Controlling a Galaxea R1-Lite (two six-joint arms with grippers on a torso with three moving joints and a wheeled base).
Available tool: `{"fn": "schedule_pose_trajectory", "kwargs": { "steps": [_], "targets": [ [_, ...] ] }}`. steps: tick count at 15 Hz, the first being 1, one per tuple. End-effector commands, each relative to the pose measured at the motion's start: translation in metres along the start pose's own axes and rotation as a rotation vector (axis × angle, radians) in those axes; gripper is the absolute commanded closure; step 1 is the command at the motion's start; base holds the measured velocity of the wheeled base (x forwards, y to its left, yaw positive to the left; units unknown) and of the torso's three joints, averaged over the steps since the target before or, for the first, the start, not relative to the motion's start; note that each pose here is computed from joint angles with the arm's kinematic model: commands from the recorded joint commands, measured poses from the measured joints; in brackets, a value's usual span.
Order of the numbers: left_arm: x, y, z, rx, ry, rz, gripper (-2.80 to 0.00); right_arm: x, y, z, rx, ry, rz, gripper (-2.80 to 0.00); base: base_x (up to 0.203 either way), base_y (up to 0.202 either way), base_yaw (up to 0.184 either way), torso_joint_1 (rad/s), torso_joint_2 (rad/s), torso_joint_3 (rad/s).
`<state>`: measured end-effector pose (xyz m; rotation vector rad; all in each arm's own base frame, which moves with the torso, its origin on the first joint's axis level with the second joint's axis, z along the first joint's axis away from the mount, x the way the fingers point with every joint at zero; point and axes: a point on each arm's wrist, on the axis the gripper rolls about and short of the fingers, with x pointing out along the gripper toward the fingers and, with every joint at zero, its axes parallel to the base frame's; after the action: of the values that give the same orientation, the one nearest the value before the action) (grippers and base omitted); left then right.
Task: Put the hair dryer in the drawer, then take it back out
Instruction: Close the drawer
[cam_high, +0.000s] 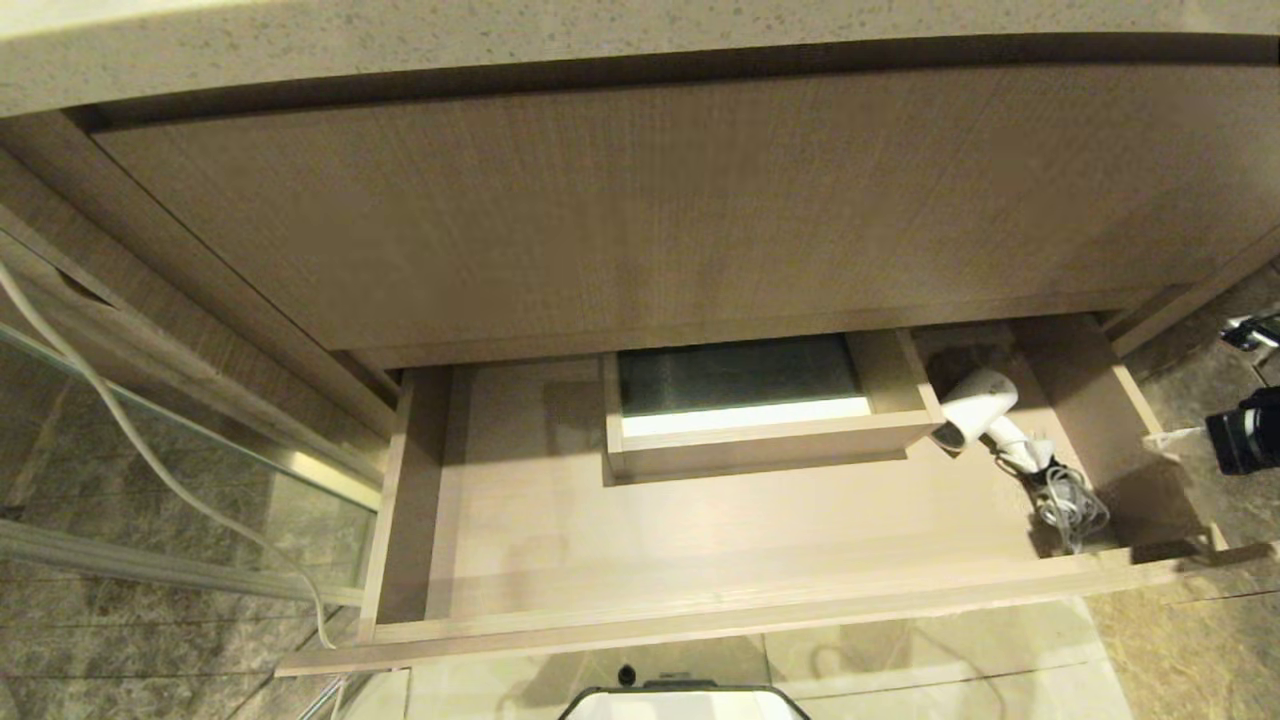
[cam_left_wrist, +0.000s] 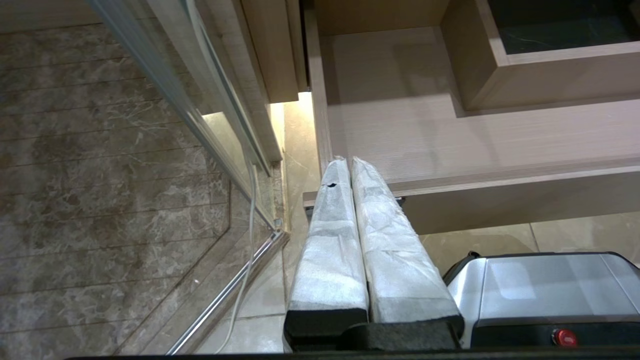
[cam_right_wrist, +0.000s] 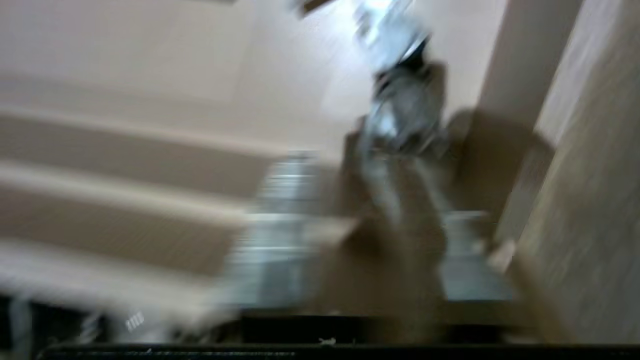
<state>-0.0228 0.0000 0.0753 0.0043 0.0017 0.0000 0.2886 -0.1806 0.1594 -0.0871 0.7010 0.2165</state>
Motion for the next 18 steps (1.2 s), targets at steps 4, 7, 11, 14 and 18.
{"fn": "schedule_pose_trajectory", "kwargs": {
  "steps": [4,7,11,14,18],
  "targets": [
    [0.000,0.000,0.000,0.000,0.000,0.000,0.00,-0.060,0.075,-0.046,0.045,0.255,-0.018,0.00,0.000,0.000,0.000,0.000,0.00,0.000],
    [0.000,0.000,0.000,0.000,0.001,0.000,0.00,-0.052,0.083,-0.070,0.027,0.381,0.020,0.00,0.000,0.000,0.000,0.000,0.00,0.000],
    [0.000,0.000,0.000,0.000,0.001,0.000,0.00,-0.026,0.067,-0.077,-0.032,0.449,0.071,0.00,0.000,0.000,0.000,0.000,0.00,0.000],
    [0.000,0.000,0.000,0.000,0.001,0.000,0.00,-0.008,0.052,-0.074,-0.074,0.479,0.081,0.00,0.000,0.000,0.000,0.000,0.00,0.000],
    [0.000,0.000,0.000,0.000,0.000,0.000,0.00,0.006,0.042,-0.080,-0.129,0.565,0.091,0.00,0.000,0.000,0.000,0.000,0.00,0.000]
  ]
}}
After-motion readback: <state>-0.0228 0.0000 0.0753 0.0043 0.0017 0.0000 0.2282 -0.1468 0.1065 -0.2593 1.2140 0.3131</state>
